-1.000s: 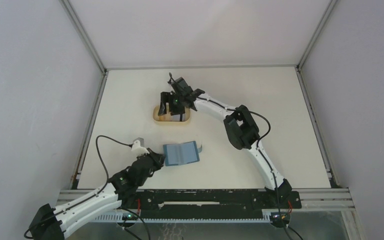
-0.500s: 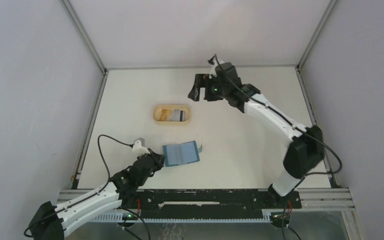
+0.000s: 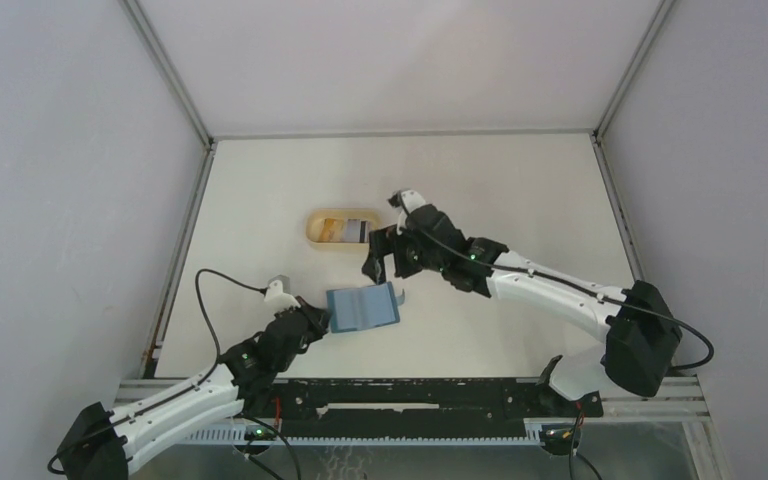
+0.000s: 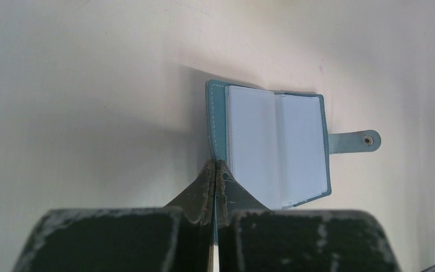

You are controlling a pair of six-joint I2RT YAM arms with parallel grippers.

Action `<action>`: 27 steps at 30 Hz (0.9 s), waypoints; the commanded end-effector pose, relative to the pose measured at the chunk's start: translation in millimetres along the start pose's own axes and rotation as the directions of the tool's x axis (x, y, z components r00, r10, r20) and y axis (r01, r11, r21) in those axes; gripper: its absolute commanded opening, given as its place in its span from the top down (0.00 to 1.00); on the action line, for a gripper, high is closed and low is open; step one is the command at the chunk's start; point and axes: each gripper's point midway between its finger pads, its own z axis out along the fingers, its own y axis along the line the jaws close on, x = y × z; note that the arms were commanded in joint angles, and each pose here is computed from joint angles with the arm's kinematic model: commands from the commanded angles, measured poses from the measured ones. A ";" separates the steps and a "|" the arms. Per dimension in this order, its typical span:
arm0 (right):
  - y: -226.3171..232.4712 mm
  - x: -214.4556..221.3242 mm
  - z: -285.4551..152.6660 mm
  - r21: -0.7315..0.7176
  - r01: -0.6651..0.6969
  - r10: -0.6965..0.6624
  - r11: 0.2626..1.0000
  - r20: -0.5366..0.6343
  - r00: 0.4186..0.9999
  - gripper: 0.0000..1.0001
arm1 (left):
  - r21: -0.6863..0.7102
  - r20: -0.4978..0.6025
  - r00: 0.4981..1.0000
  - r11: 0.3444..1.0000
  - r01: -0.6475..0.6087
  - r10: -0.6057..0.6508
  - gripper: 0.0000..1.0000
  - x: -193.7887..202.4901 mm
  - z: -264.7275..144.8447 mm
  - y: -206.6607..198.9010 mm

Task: Take the credit cards out of the card holder

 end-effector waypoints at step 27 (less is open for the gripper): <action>50.8 105.1 85.8 0.080 0.048 -0.037 0.996 -0.137 0.990 0.00 | -0.018 -0.018 0.999 0.999 -0.031 0.031 1.00 9.2 1.1 13.3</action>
